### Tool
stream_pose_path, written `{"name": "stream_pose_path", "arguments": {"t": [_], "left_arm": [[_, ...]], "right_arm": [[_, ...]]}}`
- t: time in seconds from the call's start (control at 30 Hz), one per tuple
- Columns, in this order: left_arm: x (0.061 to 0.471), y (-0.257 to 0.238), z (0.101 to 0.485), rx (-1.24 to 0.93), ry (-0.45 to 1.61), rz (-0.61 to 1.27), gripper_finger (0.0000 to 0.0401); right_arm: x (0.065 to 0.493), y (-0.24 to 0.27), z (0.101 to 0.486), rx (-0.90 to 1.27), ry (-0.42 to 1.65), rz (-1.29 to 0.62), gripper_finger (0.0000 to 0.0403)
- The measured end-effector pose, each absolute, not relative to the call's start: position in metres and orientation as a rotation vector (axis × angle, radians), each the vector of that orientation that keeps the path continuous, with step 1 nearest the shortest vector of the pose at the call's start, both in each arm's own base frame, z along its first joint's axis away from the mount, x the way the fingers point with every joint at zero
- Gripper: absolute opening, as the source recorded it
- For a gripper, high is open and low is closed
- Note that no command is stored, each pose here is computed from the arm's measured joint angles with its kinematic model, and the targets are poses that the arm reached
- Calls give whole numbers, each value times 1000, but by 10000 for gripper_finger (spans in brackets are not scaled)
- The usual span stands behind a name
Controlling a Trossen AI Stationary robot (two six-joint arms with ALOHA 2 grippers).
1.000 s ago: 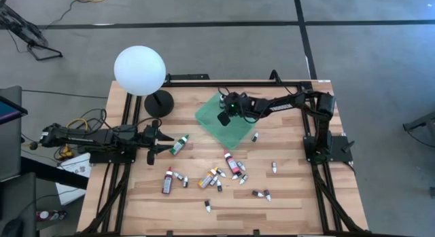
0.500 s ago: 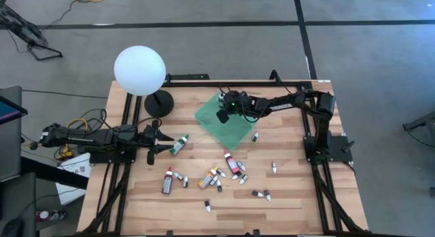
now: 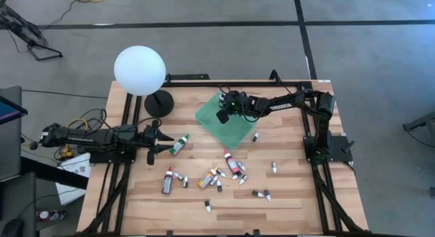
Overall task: Pick & Place food coloring
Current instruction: Put the large black food coloring bottle into the green bin
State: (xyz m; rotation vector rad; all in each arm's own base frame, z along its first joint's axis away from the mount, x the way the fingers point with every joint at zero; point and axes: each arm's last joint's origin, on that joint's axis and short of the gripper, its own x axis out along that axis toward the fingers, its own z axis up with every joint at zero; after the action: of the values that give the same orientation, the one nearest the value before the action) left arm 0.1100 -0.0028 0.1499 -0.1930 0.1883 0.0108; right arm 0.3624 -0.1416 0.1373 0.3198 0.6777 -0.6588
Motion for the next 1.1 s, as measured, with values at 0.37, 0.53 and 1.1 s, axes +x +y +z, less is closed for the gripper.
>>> {"name": "stream_pose_path", "arguments": {"t": [0.37,0.53,1.1], "left_arm": [[110,-3,150,-198,188,11,138],[110,-3,150,-200,189,11,138],[110,-3,150,-200,188,11,138]], "right_arm": [[365,-143,140,318,636,-656,0],[366,-143,141,318,622,-655,0],[371,-141,146,313,567,-601,0]]}}
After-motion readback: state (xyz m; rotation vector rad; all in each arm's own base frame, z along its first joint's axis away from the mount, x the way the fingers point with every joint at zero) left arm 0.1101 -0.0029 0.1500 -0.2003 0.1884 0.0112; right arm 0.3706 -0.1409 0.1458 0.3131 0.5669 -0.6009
